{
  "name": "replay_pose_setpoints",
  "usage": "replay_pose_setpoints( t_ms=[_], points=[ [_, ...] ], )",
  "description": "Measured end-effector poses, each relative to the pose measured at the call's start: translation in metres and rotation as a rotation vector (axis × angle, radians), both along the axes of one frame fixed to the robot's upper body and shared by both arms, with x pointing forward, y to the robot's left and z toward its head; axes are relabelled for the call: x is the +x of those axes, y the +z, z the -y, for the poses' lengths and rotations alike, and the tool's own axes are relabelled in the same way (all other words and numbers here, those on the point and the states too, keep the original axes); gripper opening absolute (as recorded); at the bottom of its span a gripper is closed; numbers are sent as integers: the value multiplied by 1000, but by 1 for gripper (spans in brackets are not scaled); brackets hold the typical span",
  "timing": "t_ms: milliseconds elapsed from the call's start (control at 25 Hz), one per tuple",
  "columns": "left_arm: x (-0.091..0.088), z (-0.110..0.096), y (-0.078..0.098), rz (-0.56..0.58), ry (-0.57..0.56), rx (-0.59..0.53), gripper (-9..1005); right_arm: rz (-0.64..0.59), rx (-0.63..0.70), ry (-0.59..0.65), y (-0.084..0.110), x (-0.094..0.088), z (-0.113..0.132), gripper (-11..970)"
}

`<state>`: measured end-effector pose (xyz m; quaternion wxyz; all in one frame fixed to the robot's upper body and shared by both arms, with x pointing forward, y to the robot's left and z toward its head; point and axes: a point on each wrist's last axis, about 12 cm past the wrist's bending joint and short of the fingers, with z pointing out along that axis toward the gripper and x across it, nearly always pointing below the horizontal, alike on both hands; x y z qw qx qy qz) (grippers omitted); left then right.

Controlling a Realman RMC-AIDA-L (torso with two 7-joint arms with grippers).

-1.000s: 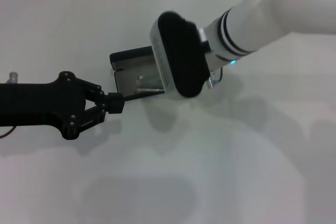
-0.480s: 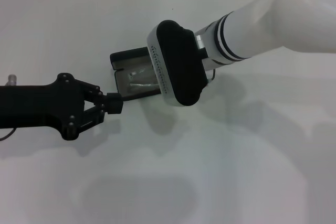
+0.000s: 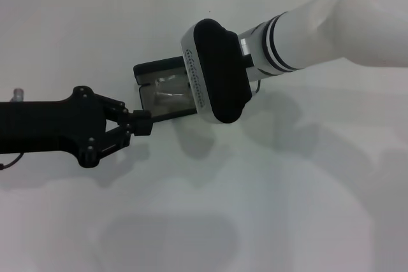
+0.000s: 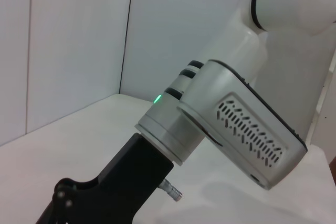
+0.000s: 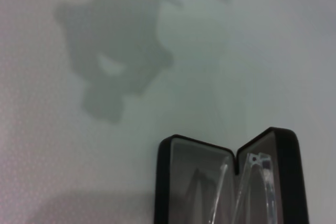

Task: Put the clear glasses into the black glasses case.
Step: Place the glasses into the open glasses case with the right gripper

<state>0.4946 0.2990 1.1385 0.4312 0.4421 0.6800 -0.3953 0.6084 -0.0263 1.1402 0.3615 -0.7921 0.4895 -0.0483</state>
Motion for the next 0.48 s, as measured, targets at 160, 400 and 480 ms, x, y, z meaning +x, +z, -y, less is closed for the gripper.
replay_pose_setpoints(
  t_ms=[160, 400, 480],
  points=[
    [0, 1, 0, 1, -1, -2, 99, 20, -3, 4, -6, 0, 1, 124],
    [1, 2, 0, 1, -3, -5, 100, 1, 20, -3, -11, -3, 0, 124],
    [1, 2, 0, 0, -3, -6, 100, -8, 25, -8, -11, -2, -1, 125]
  ],
)
